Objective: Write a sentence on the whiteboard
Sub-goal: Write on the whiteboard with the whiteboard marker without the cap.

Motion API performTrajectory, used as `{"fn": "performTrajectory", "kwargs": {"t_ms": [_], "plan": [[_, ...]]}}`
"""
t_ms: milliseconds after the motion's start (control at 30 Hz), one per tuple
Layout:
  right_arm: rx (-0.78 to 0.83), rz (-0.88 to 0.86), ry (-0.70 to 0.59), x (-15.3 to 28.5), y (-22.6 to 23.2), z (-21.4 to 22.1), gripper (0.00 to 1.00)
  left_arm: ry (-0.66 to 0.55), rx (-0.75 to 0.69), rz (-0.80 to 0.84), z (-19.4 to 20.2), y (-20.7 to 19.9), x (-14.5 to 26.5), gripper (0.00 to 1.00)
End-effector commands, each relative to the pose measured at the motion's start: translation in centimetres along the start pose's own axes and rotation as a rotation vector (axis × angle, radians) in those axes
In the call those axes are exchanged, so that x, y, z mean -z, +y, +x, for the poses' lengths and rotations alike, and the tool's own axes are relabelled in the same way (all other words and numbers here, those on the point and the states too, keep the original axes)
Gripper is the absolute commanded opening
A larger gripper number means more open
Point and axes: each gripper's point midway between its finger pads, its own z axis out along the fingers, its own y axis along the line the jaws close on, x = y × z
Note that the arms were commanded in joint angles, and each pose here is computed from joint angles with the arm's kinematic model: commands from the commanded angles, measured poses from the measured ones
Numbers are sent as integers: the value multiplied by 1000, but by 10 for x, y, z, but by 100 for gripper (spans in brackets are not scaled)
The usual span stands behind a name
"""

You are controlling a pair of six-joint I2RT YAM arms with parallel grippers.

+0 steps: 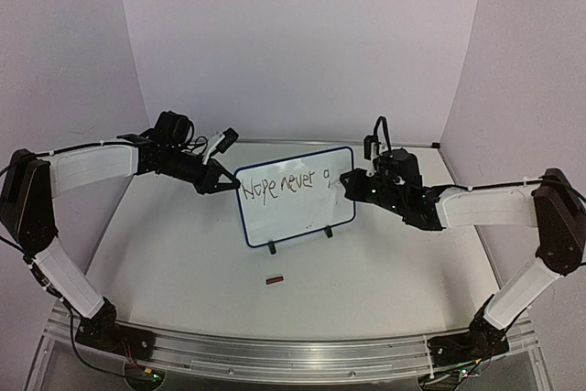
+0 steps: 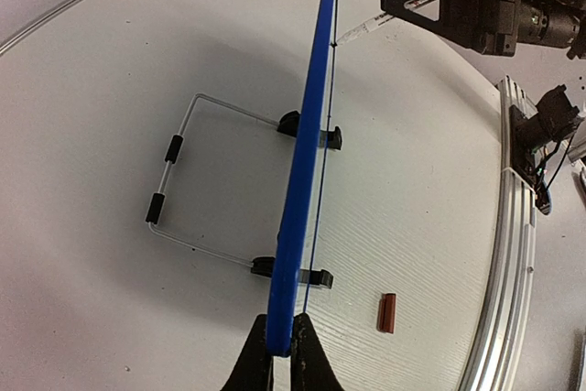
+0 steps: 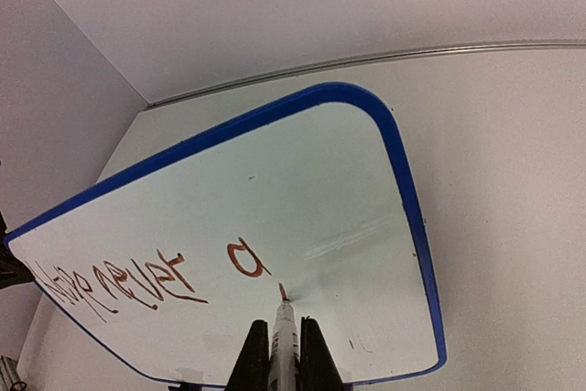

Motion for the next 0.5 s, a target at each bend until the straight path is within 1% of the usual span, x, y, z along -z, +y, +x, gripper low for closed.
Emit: {"fn": "performTrajectory", "kwargs": {"t_ms": [0,267,467], "plan": [[-3,-5,-4,-6,4,3,0,52,-26,-57,13,12,-6,0],[-6,-40,-9,-9,16,0,0,50,-29,-58,12,12,-6,0],[-34,-86,-52,1,29,-15,0,49,-28,-59,11,12,-5,0]]}}
